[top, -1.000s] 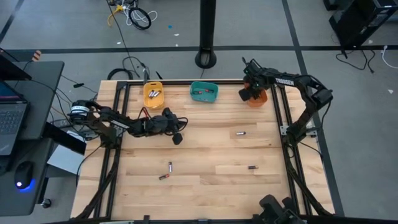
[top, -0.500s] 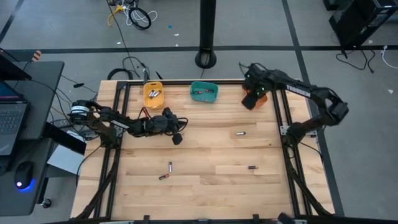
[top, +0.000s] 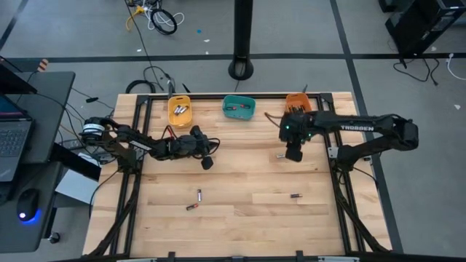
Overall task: Sort batteries
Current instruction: Put the silver battery into the yellow bin
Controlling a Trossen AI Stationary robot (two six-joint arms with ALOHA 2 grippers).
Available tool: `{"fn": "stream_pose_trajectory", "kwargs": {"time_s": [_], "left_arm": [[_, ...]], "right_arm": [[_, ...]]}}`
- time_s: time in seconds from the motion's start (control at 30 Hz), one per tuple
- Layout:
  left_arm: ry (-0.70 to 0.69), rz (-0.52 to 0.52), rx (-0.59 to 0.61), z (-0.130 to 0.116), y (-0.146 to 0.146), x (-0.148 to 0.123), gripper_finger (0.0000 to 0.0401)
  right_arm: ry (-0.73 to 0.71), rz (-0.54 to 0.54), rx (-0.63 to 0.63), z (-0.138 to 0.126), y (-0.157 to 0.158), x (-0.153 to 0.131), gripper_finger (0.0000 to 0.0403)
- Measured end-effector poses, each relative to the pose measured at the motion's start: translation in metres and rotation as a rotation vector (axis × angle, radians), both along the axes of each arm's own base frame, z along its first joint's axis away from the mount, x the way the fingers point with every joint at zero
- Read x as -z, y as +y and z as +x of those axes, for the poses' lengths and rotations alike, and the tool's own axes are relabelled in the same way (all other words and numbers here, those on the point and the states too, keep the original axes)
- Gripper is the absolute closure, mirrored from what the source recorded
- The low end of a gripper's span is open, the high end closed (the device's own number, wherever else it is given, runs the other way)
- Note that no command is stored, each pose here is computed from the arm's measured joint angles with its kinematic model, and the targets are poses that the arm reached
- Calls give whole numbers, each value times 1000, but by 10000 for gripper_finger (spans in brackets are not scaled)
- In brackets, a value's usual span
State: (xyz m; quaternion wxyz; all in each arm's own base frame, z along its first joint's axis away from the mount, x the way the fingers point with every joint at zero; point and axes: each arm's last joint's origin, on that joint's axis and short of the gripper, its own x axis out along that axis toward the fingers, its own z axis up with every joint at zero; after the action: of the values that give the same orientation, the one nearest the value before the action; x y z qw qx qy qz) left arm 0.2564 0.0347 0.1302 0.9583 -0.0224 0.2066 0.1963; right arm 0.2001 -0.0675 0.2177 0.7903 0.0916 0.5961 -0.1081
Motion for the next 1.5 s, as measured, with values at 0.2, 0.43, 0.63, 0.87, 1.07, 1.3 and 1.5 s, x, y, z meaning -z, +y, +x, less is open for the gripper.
{"fn": "stream_pose_trajectory", "kwargs": {"time_s": [0.2, 0.43, 0.63, 0.87, 1.07, 1.3, 1.5], "left_arm": [[1, 2, 1, 0, 0, 0, 389], [2, 4, 2, 0, 0, 0, 389], [2, 4, 2, 0, 0, 0, 389], [14, 3, 2, 0, 0, 1, 389], [29, 34, 17, -1, 0, 1, 389], [34, 40, 20, -1, 0, 1, 389], [33, 39, 20, -1, 0, 1, 389]], "right_arm": [[-10, 18, -18, 2, 19, 17, 266], [33, -21, -27, -4, 29, 37, 263], [17, -24, -18, -4, 29, 47, 261], [-2, -33, -32, -4, 29, 53, 261], [15, -29, -31, -5, 29, 59, 261], [59, -20, -32, 0, 28, 70, 256], [108, -15, -55, 6, 27, 83, 256]]}}
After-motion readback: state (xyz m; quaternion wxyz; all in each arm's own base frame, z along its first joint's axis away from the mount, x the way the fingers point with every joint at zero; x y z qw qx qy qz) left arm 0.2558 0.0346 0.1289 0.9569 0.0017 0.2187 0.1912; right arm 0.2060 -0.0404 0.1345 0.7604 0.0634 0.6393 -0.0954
